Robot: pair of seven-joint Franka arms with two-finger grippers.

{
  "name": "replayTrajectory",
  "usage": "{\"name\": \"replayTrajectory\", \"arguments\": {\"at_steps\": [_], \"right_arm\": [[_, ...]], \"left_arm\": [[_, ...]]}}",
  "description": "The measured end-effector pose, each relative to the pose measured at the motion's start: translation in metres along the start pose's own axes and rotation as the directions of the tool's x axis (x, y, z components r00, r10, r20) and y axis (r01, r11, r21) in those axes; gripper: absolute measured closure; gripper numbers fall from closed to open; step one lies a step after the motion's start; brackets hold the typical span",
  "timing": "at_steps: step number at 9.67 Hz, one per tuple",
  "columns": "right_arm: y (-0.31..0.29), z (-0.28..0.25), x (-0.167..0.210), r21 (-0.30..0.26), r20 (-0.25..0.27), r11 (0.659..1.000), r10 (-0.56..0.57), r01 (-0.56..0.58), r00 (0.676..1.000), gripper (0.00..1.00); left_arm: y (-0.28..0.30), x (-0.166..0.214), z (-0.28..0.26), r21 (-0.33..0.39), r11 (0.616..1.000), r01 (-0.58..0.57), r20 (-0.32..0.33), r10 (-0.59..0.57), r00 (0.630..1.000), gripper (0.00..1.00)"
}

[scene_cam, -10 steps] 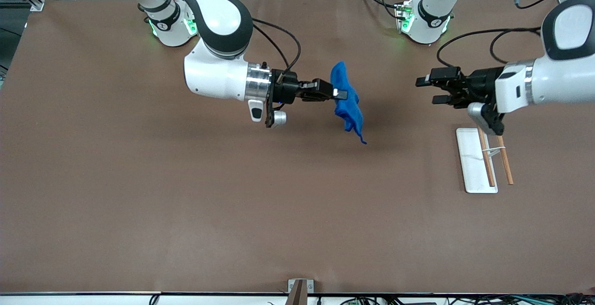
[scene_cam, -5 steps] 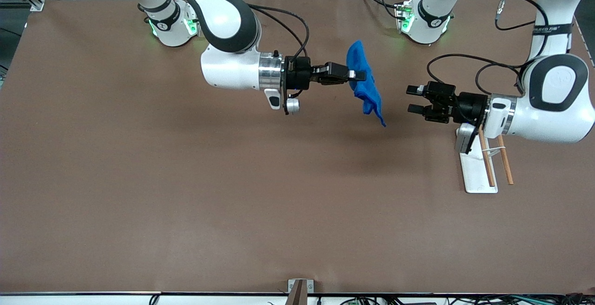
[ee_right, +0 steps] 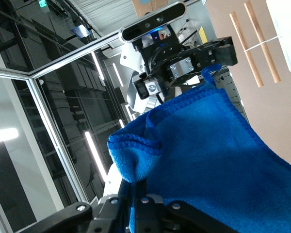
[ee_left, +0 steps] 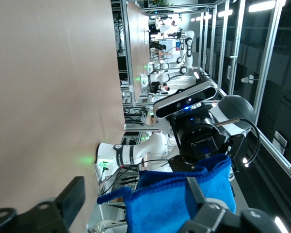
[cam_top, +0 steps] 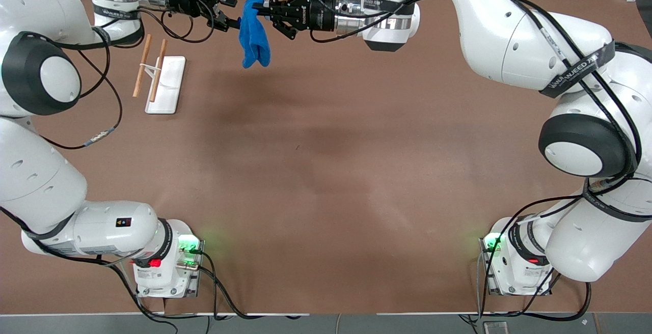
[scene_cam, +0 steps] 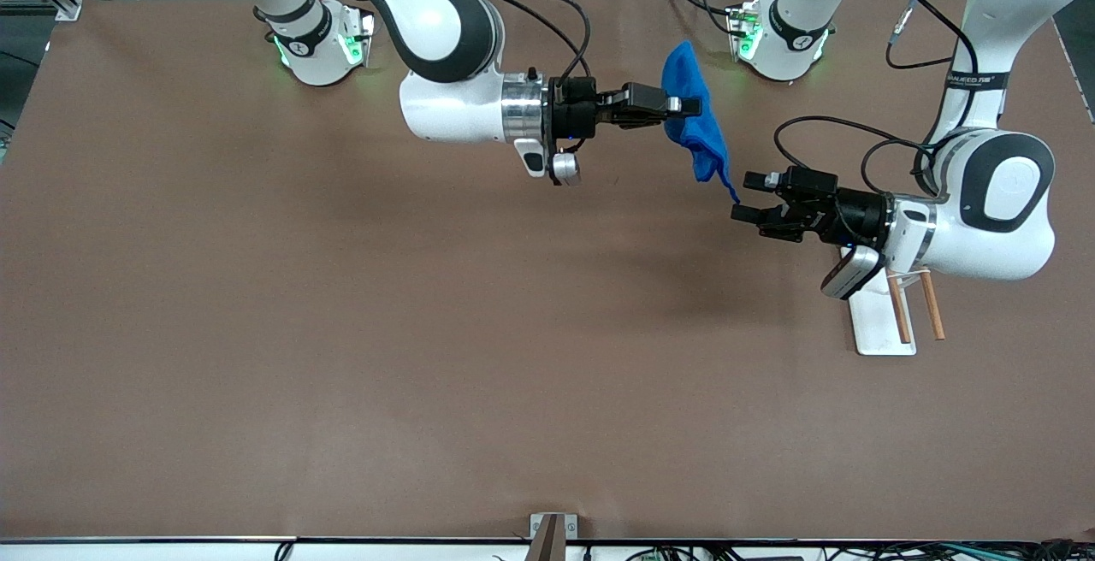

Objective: Right arm passes towel to left arm to hang
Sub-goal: 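Grasp the hanging towel with the left gripper beside the right gripper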

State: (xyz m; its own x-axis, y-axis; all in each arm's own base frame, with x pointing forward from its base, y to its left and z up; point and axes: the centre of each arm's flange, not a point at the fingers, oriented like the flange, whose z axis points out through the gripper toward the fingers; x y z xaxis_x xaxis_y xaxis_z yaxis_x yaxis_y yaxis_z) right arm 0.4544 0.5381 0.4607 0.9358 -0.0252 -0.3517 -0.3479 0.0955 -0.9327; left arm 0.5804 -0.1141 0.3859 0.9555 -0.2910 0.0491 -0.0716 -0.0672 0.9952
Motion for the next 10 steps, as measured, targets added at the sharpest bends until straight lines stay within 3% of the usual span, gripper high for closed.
{"name": "replayTrajectory", "arguments": {"at_steps": [2,6,10], "right_arm": [[0.0,0.0,0.0,0.007,-0.002,1.0,-0.002,0.002,1.0,0.93],[0.0,0.0,0.0,0.008,-0.003,1.0,-0.004,0.004,1.0,0.93],[0.0,0.0,0.0,0.008,-0.003,1.0,-0.004,0.004,1.0,0.93]], "left_arm": [[0.0,-0.003,0.004,-0.012,1.0,-0.009,0.01,0.009,1.0,0.29],[0.004,-0.021,0.011,-0.028,0.998,-0.047,0.018,0.047,0.999,0.37],[0.01,-0.021,0.011,-0.039,0.997,-0.063,0.006,0.064,0.998,0.52]]}}
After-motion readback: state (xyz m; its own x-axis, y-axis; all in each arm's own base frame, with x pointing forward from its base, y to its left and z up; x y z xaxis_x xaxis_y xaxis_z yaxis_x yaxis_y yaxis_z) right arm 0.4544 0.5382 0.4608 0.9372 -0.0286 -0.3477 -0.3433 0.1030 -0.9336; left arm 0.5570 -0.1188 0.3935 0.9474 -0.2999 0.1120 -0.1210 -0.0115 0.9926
